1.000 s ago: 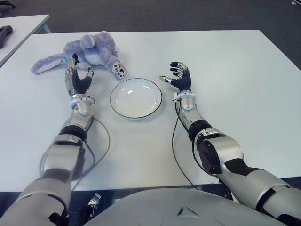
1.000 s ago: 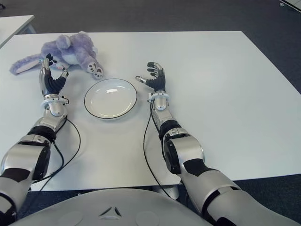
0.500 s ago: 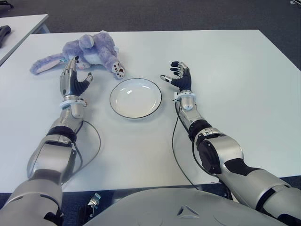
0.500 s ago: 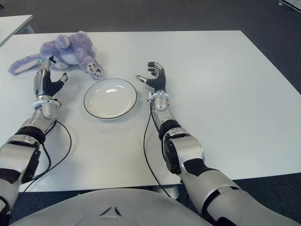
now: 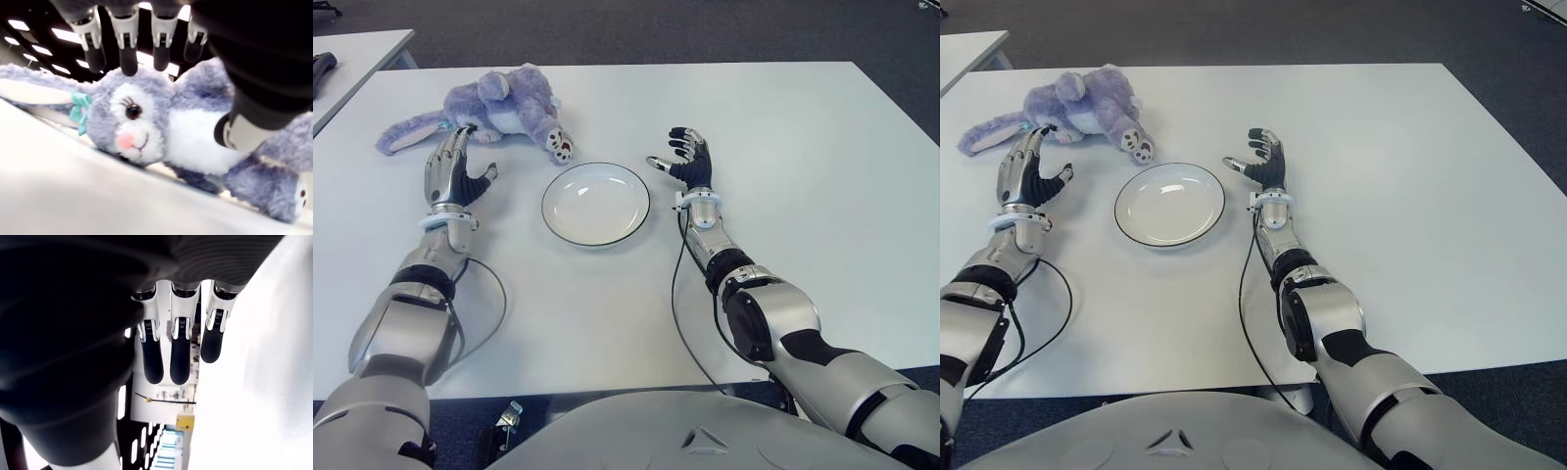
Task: Put the doll into the plate.
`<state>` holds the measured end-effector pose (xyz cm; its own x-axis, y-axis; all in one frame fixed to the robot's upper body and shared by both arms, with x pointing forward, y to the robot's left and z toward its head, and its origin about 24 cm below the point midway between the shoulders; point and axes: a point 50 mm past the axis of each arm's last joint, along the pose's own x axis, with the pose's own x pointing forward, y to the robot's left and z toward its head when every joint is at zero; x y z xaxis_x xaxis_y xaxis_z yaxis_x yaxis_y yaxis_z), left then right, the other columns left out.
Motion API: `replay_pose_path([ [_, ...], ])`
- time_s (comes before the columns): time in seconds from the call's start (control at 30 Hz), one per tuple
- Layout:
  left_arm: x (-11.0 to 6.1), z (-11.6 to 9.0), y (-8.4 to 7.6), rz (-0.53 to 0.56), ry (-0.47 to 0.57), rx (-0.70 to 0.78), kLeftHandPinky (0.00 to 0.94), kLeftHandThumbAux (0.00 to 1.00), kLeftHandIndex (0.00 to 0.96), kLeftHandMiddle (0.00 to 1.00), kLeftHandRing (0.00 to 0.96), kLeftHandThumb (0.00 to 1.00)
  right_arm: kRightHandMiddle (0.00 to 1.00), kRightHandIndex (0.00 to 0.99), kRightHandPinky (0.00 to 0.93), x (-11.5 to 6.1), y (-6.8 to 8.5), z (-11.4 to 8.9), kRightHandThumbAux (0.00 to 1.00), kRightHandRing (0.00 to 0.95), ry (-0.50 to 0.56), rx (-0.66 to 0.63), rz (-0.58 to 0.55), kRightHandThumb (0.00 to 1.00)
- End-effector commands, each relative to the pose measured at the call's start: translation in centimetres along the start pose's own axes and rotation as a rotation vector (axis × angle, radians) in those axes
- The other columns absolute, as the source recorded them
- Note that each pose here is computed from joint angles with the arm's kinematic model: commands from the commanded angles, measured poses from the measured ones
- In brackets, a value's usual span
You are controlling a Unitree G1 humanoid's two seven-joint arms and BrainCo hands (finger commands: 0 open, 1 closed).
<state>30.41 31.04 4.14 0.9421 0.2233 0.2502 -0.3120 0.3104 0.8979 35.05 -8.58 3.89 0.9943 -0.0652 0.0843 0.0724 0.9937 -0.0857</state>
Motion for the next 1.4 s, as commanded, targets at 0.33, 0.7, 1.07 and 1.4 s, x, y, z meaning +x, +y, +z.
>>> replay_pose_path([
  [0.33, -2.6, -1.6, -2.1, -0.202, -0.067, 0.245, 0.026, 0.632, 0.003, 0.081, 0.076, 0.438, 0.285, 0.277, 0.216, -7.9, 1.6, -8.5, 0.964, 0.281, 0.374, -0.005, 0.035, 0.0],
  [0.7, -1.2, -0.9, -1.3, -0.208, -0.157, 0.345, 0.031, 0.606, 0.0, 0.092, 0.088, 0.42, 0.295, 0.285, 0.245, -7.8, 1.6, -8.5, 0.956, 0.295, 0.367, -0.011, 0.034, 0.0],
  [1.07, 0.6, 1.0, -0.7, -0.214, -0.275, 0.417, 0.03, 0.588, 0.012, 0.099, 0.083, 0.401, 0.294, 0.275, 0.234, -7.8, 1.4, -8.5, 0.965, 0.288, 0.372, -0.004, 0.039, 0.0],
  [1.4, 3.6, 3.7, 0.6, -0.218, -0.347, 0.45, 0.002, 0.548, 0.0, 0.082, 0.065, 0.368, 0.298, 0.282, 0.228, -7.7, 1.2, -8.6, 0.944, 0.289, 0.377, -0.014, 0.04, 0.0],
])
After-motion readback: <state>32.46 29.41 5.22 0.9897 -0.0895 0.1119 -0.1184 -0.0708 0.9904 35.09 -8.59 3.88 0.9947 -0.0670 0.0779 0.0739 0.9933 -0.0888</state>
